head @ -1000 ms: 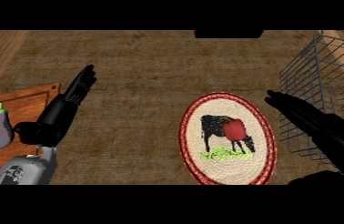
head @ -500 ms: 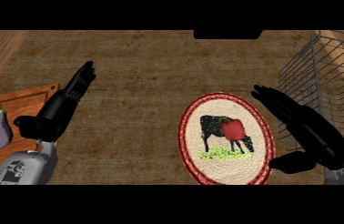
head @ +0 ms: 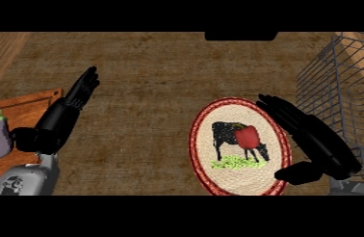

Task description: Pick the bell pepper from the placemat and place it in the basket

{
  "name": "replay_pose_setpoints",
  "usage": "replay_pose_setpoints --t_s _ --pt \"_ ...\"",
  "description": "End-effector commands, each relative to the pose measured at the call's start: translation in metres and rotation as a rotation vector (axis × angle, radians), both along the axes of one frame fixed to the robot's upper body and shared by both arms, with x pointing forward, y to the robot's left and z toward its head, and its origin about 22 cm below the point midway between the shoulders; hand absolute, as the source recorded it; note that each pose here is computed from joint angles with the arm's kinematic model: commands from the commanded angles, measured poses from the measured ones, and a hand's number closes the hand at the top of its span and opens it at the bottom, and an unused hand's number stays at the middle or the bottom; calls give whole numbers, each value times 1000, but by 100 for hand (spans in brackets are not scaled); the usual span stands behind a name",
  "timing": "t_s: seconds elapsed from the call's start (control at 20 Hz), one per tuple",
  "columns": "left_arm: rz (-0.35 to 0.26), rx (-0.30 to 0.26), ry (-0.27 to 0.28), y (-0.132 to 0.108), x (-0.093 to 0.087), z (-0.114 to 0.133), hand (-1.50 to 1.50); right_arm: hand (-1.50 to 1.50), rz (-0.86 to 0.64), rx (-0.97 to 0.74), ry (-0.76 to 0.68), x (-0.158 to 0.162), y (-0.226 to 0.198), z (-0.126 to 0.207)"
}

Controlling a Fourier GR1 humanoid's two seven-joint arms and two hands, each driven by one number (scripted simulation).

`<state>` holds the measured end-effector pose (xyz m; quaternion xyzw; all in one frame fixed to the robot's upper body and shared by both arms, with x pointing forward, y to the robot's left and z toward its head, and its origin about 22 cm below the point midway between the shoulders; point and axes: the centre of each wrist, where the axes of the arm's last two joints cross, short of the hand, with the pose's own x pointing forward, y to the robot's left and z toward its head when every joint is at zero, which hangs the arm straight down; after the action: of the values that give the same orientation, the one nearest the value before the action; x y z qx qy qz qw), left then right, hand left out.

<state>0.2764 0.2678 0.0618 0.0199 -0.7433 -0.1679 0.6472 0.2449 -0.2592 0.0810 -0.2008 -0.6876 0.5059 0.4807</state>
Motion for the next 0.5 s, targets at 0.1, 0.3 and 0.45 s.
replay_pose_setpoints --t_s 0.1,0.3,0.45 --pt "8 -9 4 1 18 6 0 -150 7 -6 19 1 29 2" --pt "2 -8 -3 2 11 2 0 -150 -31 -67 20 12 17 -3" --pt "-19 3 -1 -16 -1 -27 0 -150 -24 -104 6 -6 21 2"
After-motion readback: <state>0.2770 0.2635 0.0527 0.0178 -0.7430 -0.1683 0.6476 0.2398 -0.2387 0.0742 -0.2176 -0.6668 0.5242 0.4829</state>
